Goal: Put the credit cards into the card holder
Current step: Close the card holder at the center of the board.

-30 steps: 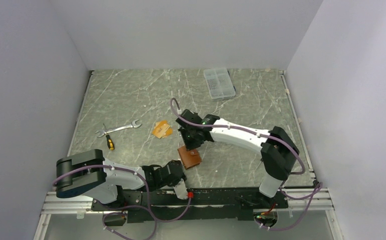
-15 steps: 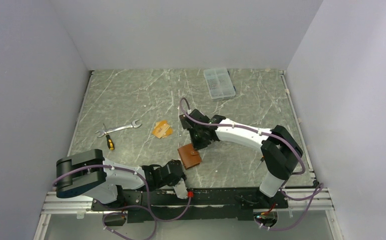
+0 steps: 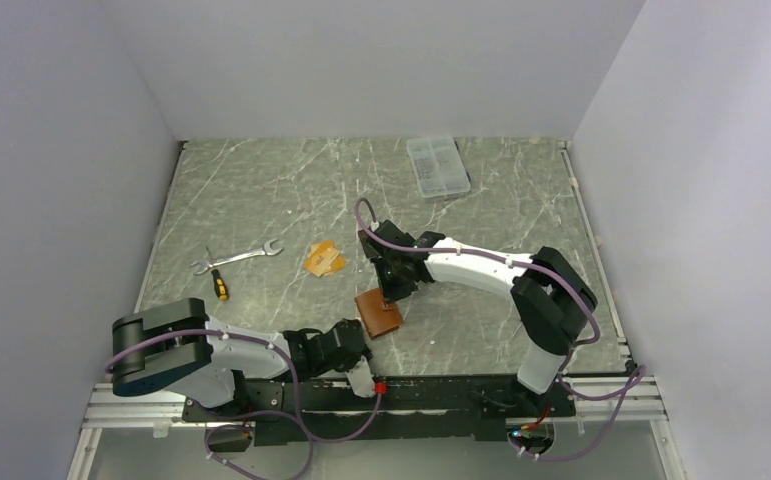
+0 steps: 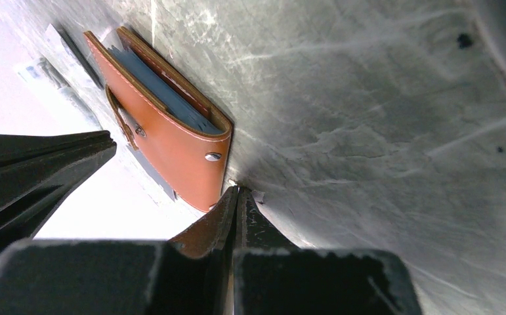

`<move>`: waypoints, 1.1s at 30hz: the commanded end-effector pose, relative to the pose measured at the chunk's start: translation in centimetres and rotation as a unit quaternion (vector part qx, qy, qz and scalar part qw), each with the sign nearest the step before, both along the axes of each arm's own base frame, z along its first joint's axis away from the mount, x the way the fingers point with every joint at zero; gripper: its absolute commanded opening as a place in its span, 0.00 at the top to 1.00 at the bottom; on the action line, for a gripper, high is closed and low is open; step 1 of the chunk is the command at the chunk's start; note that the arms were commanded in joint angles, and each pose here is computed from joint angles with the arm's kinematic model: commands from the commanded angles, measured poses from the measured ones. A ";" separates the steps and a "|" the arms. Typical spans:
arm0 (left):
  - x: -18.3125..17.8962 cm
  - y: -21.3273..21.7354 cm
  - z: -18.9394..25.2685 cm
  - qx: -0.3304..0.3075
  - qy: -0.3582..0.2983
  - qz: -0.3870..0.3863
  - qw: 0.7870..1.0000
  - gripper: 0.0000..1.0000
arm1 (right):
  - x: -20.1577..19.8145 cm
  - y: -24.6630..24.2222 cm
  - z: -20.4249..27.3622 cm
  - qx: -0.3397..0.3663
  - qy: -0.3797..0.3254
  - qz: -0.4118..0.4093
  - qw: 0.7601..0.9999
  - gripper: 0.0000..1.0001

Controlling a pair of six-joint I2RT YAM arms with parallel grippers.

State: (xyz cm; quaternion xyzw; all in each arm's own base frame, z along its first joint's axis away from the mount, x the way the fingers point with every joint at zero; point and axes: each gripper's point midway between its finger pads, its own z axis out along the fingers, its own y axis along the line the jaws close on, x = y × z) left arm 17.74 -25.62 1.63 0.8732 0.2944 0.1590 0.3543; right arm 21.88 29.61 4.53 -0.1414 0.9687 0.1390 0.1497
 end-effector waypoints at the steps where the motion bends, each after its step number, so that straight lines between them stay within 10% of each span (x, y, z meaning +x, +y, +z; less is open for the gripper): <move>1: -0.5 1.3 -1.2 0.033 0.021 -0.001 0.999 0.96 | 0.1 0.8 0.0 0.016 -0.001 -0.001 1.000 0.99; 33: -0.2 1.3 -0.9 0.033 0.023 0.006 0.999 0.97 | -1.5 0.0 -2.6 -0.018 0.020 0.000 1.000 1.00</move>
